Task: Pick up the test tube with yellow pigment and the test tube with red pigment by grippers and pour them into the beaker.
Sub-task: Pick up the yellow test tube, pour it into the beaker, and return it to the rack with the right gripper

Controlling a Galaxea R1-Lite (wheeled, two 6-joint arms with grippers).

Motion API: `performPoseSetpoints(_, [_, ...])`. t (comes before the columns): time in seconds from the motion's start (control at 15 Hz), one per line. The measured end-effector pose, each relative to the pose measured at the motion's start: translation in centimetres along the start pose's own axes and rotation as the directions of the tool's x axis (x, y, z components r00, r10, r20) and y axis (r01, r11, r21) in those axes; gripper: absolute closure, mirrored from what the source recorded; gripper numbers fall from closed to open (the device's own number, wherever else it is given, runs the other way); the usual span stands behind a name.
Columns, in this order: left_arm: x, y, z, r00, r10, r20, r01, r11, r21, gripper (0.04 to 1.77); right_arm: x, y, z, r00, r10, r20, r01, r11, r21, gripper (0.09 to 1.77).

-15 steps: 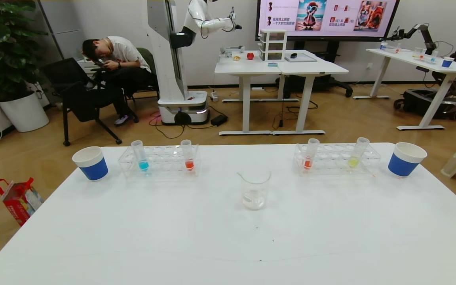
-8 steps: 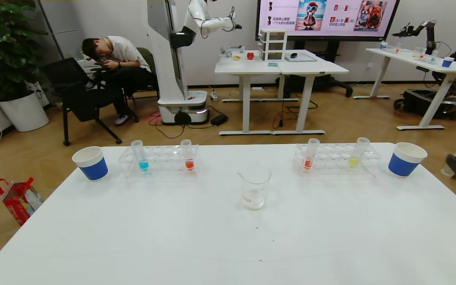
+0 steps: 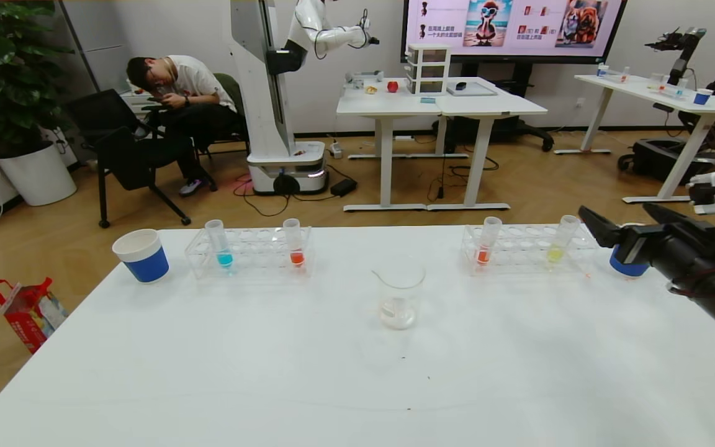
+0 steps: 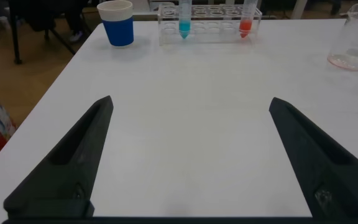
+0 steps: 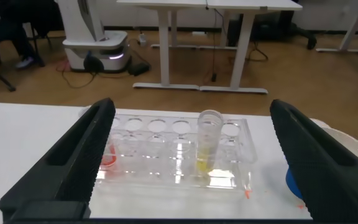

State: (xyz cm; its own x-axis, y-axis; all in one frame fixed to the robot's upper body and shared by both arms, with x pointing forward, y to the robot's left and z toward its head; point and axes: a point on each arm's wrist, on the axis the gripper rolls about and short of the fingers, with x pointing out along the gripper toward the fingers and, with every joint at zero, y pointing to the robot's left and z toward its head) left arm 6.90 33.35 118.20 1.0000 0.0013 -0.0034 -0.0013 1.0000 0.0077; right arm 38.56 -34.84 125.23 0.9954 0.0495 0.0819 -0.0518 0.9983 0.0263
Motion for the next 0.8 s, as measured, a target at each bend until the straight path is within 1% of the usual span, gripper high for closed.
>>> performPoseSetpoints(0.13, [0.0, 0.0, 0.0, 1.000, 0.000, 0.000, 0.000, 1.000, 0.000, 0.06, 2.4, -0.8, -2.3, 1.000, 0.000, -0.011, 0.000, 1.000, 0.013, 0.12])
performPoseSetpoints(0.27, [0.0, 0.0, 0.0, 1.000, 0.000, 0.000, 0.000, 1.000, 0.000, 0.06, 4.2, -2.0, -4.2, 1.000, -0.001, -0.004, 0.001, 1.000, 0.012, 0.12])
performPoseSetpoints(0.47, [0.0, 0.0, 0.0, 1.000, 0.000, 0.000, 0.000, 1.000, 0.000, 0.06, 5.5, -3.3, -6.5, 0.999, 0.007, -0.035, -0.006, 0.999, 0.032, 0.12])
performPoseSetpoints(0.6, [0.0, 0.0, 0.0, 1.000, 0.000, 0.000, 0.000, 1.000, 0.000, 0.06, 6.0, -3.5, -7.4, 0.998, 0.028, -0.048, -0.025, 0.997, 0.071, 0.12])
performPoseSetpoints(0.8, [0.0, 0.0, 0.0, 1.000, 0.000, 0.000, 0.000, 1.000, 0.000, 0.06, 7.0, -3.7, -8.1, 0.998, 0.042, -0.042, -0.039, 0.996, 0.075, 0.12])
